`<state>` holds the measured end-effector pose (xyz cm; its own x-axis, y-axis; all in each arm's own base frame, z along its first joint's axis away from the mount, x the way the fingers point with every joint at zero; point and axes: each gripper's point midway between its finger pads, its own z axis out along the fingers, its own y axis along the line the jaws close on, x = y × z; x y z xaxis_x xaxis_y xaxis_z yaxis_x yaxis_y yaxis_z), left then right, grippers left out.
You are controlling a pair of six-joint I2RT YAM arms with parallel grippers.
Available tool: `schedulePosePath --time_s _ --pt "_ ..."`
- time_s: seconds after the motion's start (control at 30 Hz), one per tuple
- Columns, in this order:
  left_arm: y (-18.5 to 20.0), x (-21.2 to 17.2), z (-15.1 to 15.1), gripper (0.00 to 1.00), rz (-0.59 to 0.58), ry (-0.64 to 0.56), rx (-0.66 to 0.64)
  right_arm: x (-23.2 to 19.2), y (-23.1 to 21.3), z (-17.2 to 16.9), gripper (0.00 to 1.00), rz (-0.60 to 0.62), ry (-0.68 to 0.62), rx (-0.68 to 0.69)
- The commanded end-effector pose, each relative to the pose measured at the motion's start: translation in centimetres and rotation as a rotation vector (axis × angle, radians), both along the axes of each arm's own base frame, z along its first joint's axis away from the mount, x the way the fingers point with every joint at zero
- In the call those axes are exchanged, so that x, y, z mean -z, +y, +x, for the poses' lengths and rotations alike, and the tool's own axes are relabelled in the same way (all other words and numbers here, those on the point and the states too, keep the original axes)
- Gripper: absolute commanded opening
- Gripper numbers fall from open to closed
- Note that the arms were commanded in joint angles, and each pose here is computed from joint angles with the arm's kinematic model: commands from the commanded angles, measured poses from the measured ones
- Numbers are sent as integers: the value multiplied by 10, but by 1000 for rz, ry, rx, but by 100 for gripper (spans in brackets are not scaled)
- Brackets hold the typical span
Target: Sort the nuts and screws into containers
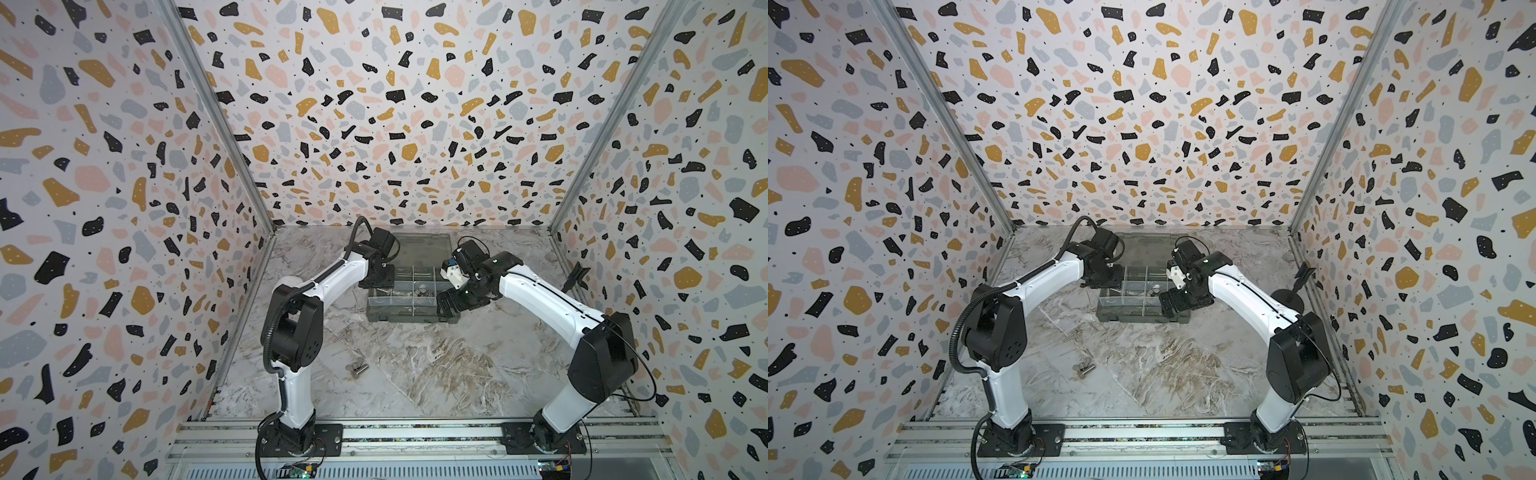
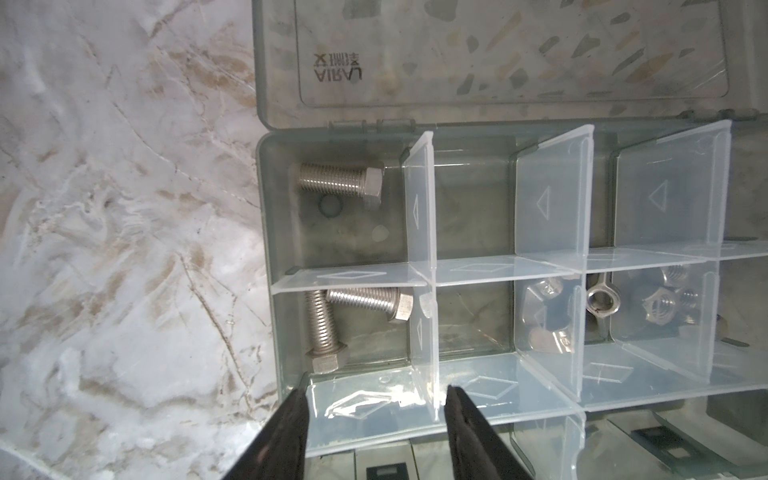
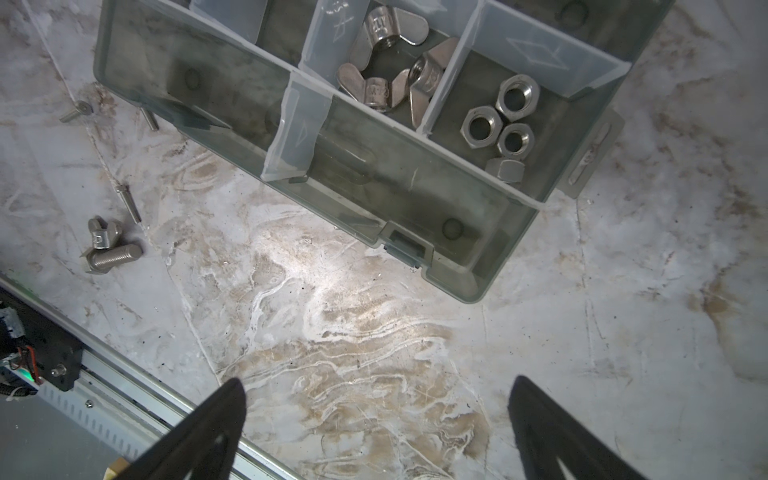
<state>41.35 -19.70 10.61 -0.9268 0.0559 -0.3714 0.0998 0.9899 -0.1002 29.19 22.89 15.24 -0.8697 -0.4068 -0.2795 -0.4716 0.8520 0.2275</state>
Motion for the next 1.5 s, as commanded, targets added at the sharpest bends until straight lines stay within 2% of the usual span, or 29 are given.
schedulePosePath --time_s 0.0,0.27,0.4,0.57,0.77,1.2,1.47 --pt "7 -20 -5 54 18 -34 -2 -15 4 4 100 25 -19 -12" --pt "33 -29 -27 55 61 -61 -31 -15 17 15 100 49 -17 -26" --pt "31 -31 -13 55 55 -81 -35 -22 24 24 100 53 -35 -38" --pt "13 -35 22 54 52 -87 -6 -24 21 26 100 45 -46 -22" --pt "-5 -21 54 54 54 -75 23 -21 14 26 100 28 -48 4" --pt "-16 18 67 53 59 -10 29 -14 -4 37 99 13 -29 55" --pt "-6 32 68 52 87 18 16 -11 -8 42 99 15 -22 68"
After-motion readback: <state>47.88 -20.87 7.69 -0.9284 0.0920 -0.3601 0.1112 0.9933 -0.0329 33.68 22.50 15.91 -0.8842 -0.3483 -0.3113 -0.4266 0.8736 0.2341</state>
